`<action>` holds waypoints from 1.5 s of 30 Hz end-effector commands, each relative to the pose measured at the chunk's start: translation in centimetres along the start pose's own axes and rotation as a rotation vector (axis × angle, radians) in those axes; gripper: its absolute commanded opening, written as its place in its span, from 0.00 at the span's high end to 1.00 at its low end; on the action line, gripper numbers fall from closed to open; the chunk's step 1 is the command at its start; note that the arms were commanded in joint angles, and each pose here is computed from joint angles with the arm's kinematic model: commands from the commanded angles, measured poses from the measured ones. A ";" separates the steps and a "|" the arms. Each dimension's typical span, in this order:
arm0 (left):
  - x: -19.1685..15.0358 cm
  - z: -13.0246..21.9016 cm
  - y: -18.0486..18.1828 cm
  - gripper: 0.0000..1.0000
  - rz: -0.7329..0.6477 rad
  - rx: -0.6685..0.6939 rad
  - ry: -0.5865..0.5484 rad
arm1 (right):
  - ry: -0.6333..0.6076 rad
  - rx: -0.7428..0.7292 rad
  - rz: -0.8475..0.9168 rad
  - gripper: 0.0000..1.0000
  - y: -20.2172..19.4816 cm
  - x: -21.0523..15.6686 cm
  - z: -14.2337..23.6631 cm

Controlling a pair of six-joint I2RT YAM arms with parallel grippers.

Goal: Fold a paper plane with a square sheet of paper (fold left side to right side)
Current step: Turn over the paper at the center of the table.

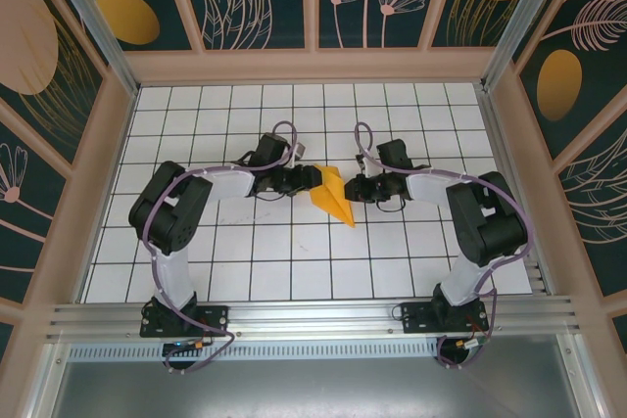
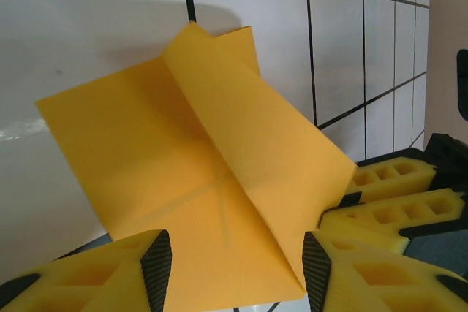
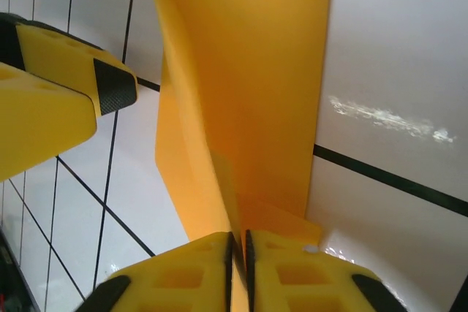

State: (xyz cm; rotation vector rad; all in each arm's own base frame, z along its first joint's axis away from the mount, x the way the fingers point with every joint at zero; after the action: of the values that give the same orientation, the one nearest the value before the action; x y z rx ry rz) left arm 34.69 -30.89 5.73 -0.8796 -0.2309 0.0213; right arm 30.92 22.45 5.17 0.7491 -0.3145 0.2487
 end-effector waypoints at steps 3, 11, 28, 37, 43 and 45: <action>0.9 -1.1 -1.7 0.46 -0.016 -0.048 0.001 | -0.020 -0.014 0.002 0.85 -0.7 0.7 0.0; 1.5 -3.1 -2.0 0.51 -0.013 -0.056 0.016 | -0.017 0.005 -0.010 0.85 -0.7 0.3 0.1; 3.5 -0.7 -6.7 0.91 -0.083 -0.158 -0.053 | -0.206 0.149 -0.025 0.47 1.1 1.7 7.1; 6.5 6.1 -15.8 0.89 -0.244 -0.248 -0.168 | -0.331 0.477 0.075 0.08 6.3 0.8 12.2; 6.6 10.0 -20.7 0.88 -0.310 -0.364 -0.199 | -0.370 0.561 0.159 0.01 8.9 1.0 14.4; 6.2 10.9 -21.9 0.88 -0.322 -0.414 -0.190 | -0.376 0.592 0.179 0.01 9.7 1.1 14.9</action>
State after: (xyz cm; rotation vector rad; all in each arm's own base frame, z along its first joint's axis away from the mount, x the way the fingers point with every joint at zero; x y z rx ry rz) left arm 37.96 -35.66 28.37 -1.1866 -0.5793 -0.2048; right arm 26.96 18.53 19.54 1.2785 -0.6469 0.2804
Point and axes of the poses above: each hand's point on the last joint's axis, 136 mm out from that joint toward the fingers, its own z axis back along the fingers, its own y axis along the line the jaws close on, x = y × z, the point moved 1 cm from there along z, back along the fingers, and after that the axes turned 2 degrees about z, right-handed, at the moved point
